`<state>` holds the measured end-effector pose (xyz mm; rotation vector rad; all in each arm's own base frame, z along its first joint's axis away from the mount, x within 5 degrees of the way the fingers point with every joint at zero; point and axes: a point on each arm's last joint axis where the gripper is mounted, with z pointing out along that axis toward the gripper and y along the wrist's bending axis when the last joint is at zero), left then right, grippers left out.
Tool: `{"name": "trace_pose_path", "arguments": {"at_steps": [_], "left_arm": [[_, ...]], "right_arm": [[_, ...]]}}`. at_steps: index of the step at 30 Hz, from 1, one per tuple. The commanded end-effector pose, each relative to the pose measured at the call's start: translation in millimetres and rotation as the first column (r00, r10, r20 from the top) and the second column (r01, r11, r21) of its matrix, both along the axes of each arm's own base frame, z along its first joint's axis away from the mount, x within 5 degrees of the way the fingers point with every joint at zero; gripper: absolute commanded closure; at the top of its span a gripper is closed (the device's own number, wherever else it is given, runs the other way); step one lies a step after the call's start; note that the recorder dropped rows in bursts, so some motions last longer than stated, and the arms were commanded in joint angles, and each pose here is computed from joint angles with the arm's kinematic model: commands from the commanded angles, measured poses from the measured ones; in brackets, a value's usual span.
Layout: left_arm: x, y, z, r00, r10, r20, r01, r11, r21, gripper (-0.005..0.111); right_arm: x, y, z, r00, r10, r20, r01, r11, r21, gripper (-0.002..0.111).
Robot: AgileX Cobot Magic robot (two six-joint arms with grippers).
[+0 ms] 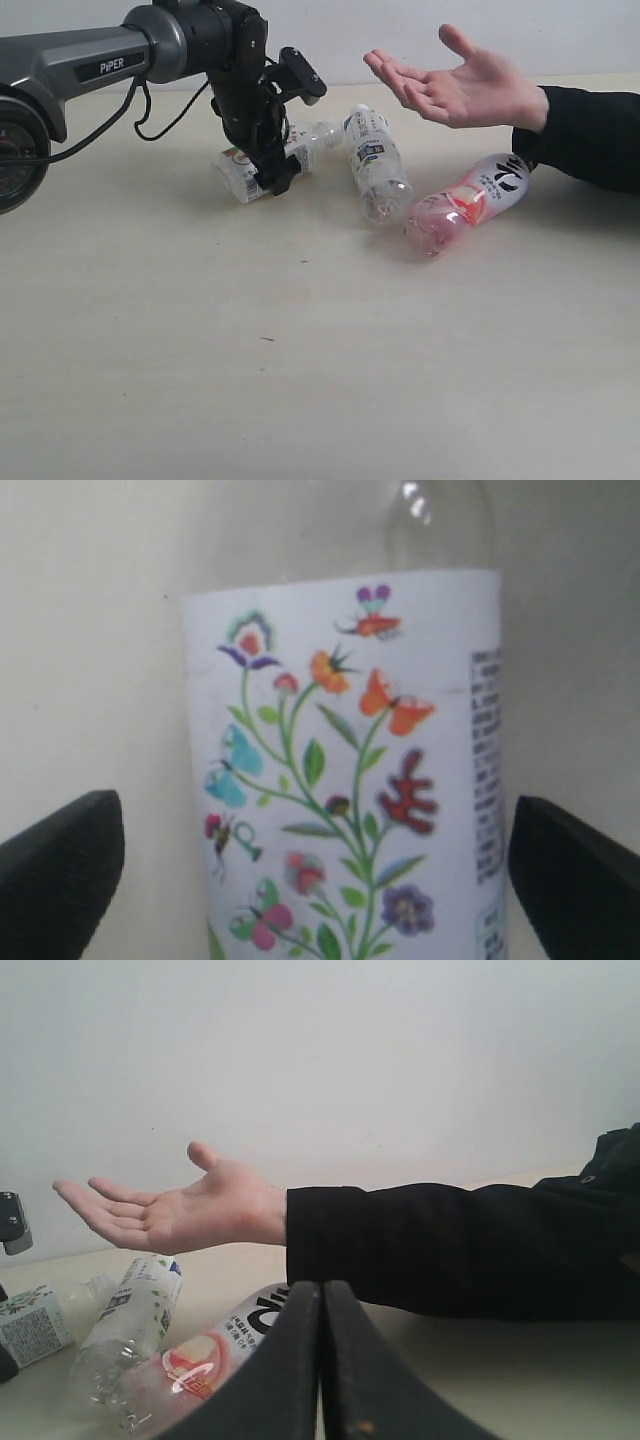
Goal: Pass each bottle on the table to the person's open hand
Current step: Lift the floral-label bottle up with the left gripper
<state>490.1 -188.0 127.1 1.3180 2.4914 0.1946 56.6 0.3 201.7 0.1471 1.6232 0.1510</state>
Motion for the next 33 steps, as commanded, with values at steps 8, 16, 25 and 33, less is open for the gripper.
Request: {"name": "trace_pose_path", "arguments": {"at_steps": [8,16,25,33], "left_arm": [[-2,0,5,0.999,-0.032,-0.013,0.032,0.999,0.02,0.002],[-2,-1,5,1.0,-0.019,-0.005,0.019,1.0,0.012,0.002],[-3,1,5,1.0,-0.009,-0.025,0.01,0.999,0.035,0.063],[-5,9,15,1.0,-0.009,-0.022,0.012,0.993,0.118,0.106]], "right_arm": [[0,0,-1,1.0,0.002,0.012,-0.002,1.0,-0.003,0.108],[0,0,-1,1.0,0.002,0.012,-0.002,1.0,-0.003,0.108],[0,0,-1,1.0,0.002,0.012,-0.002,1.0,-0.003,0.108],[0,0,-1,1.0,0.002,0.012,-0.002,1.0,-0.003,0.108]]}}
